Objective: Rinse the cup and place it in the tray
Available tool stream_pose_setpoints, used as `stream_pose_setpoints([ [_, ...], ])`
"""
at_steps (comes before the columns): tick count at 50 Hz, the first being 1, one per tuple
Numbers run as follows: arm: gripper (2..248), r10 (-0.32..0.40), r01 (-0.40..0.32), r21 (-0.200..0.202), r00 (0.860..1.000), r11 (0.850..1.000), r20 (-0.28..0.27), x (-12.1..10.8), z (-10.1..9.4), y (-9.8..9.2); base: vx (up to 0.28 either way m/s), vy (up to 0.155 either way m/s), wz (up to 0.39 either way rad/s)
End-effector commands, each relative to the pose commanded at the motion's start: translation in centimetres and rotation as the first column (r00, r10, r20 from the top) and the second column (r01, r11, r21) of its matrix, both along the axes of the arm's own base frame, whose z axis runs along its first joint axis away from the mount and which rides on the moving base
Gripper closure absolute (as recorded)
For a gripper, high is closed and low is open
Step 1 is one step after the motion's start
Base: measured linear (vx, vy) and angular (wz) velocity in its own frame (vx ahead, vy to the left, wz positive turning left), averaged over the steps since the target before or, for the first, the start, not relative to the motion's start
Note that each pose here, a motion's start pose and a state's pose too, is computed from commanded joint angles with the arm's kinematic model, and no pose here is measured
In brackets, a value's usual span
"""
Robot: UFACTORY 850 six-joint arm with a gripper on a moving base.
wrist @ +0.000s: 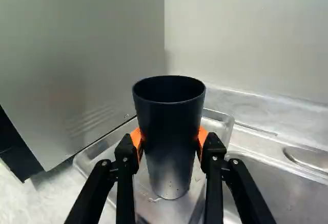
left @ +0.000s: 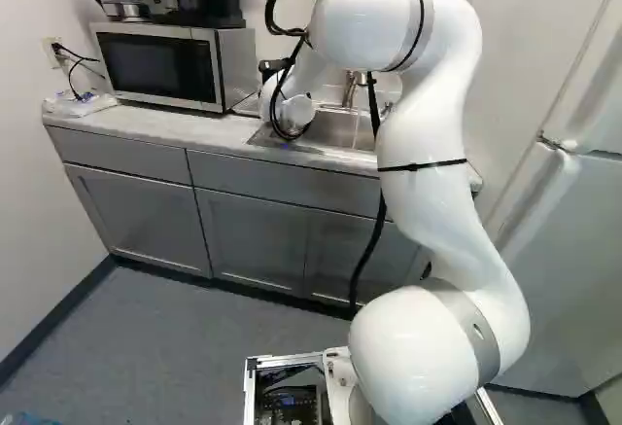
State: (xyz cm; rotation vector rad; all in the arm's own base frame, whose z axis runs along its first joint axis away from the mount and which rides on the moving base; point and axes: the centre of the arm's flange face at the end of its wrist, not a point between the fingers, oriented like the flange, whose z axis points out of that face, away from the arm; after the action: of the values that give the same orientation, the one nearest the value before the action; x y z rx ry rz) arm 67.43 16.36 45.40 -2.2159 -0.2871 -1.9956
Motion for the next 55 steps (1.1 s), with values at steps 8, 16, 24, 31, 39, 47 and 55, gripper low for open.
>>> stream_pose_setpoints([
  [8,128,0.000,0.000,0.000,1.000,1.000,0.000,0.0,0.0,0.0,0.000,0.000,0.000],
  [16,128,0.000,0.000,0.000,1.000,1.000,0.000,0.0,0.0,0.0,0.000,0.000,0.000],
  [24,102,0.000,0.000,0.000,1.000,1.000,0.000,0.0,0.0,0.0,0.000,0.000,0.000],
  [31,68,0.000,0.000,0.000,1.000,1.000,0.000,0.0,0.0,0.0,0.000,0.000,0.000],
  [39,3,0.000,0.000,0.000,1.000,1.000,0.000,0.0,0.0,0.0,0.000,0.000,0.000],
  [47,3,0.000,0.000,0.001,1.000,1.000,0.004,0.0,0.3,0.0,0.000,0.000,0.000],
  [55,3,0.000,0.000,0.004,1.000,1.000,0.016,0.0,1.1,0.0,0.000,0.000,0.000],
])
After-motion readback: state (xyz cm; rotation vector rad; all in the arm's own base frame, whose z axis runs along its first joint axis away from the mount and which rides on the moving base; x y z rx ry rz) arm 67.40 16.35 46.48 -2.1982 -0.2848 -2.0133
